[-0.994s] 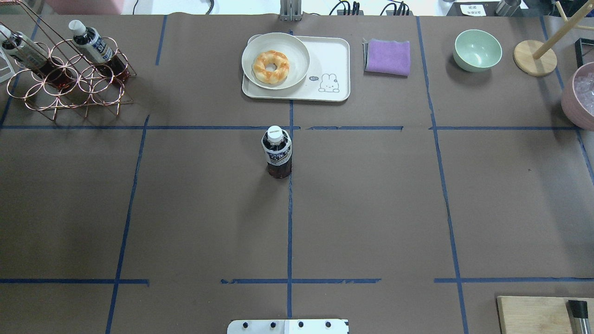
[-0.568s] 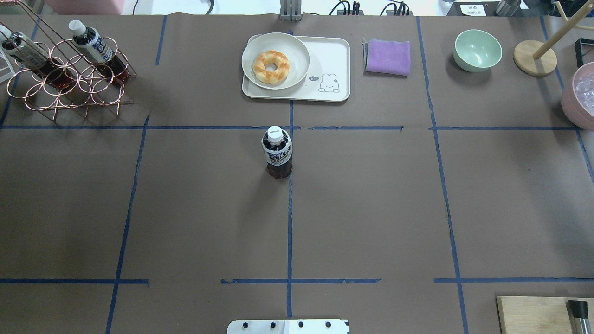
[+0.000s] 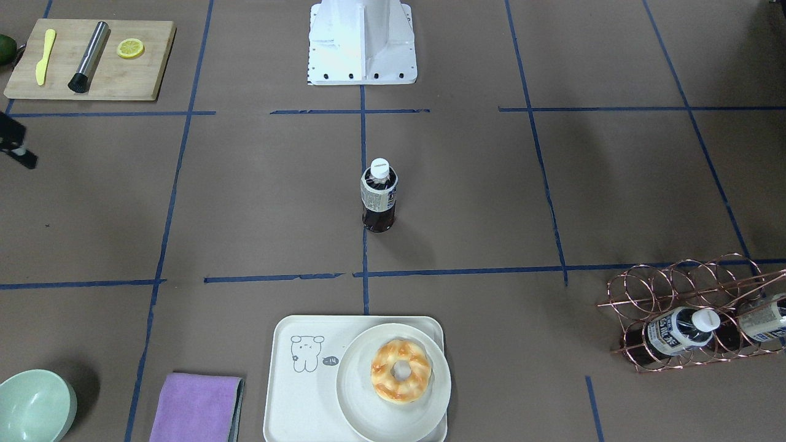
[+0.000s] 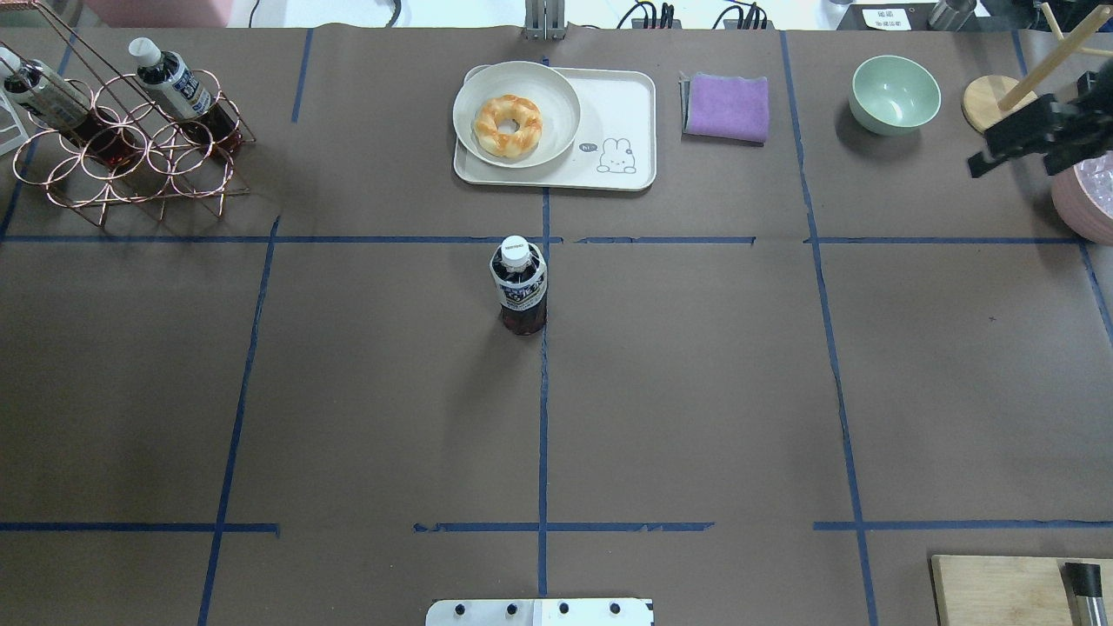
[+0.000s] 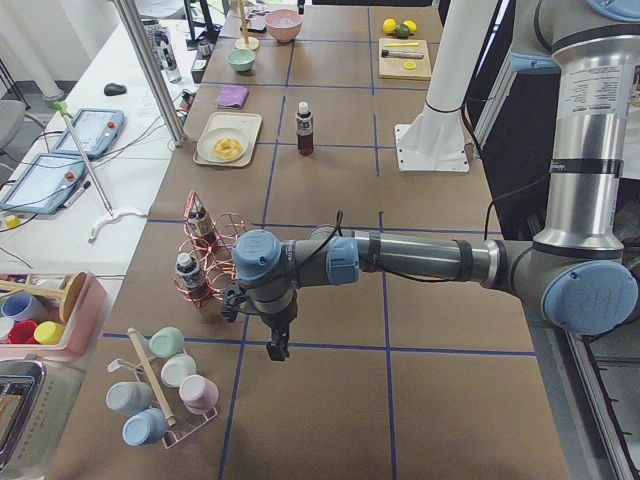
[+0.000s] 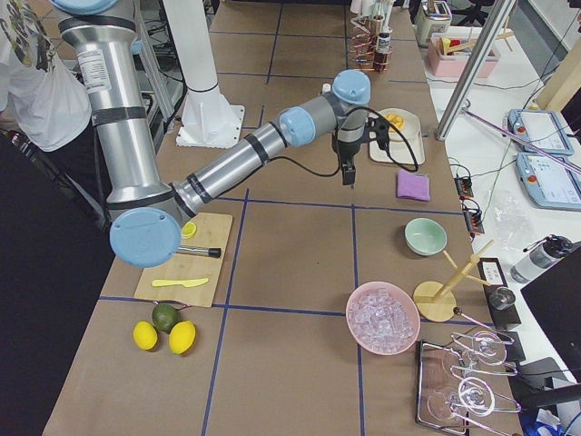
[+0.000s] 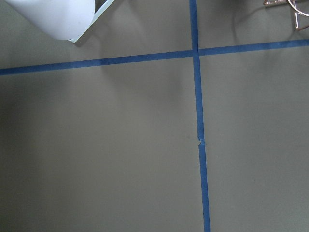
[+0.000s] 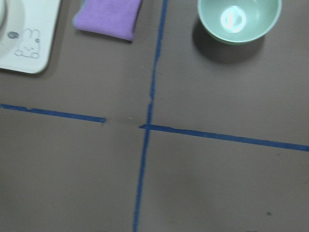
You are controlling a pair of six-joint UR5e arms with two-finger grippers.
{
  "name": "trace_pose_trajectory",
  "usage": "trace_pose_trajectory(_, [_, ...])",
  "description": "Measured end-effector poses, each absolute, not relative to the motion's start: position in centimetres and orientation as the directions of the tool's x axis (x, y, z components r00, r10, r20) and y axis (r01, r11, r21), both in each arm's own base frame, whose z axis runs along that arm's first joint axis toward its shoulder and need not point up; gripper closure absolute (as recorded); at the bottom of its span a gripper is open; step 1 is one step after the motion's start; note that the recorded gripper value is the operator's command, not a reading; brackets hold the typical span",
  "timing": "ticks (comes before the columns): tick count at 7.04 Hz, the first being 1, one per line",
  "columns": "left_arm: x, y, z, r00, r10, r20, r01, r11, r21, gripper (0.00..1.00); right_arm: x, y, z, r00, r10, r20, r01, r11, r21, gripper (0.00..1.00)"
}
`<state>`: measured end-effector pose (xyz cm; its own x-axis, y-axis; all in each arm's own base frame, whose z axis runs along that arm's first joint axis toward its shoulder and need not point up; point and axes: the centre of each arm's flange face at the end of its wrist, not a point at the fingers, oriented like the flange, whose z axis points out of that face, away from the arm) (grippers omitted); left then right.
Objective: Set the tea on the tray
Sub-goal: 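Reach the right gripper over to the standing tea bottle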
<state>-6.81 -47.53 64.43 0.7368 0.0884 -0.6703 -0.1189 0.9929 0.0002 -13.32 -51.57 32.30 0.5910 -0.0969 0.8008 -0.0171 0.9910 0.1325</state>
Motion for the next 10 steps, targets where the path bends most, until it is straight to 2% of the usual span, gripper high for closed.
trace_pose_trajectory(3, [-6.8, -47.5, 64.4, 0.737, 0.089, -0.670, -0.119, 0.993, 0.001, 0.00, -28.6, -48.9, 18.3, 0.549, 0.040, 0.835, -0.114, 0.993, 0.027, 0.00])
trace_pose_trajectory(6, [-6.8, -47.6, 64.1, 0.735, 0.093, -0.672, -0.119, 0.993, 0.008, 0.00, -41.3, -46.7, 7.5, 0.590, 0.090, 0.802, -0.169, 0.986, 0.014, 0.01])
trace_pose_trajectory(8, [-6.8, -47.6, 64.1, 0.735, 0.094, -0.672, -0.119, 0.993, 0.009, 0.00, -46.3, -47.9, 3.8, 0.619, 0.100, 0.779, -0.165, 0.986, 0.005, 0.05])
trace_pose_trajectory(10, [-6.8, -47.6, 64.1, 0.735, 0.093, -0.672, -0.118, 0.993, 0.009, 0.00, -49.0, -48.4, 4.0, 0.657, 0.066, 0.751, -0.131, 0.991, 0.027, 0.15])
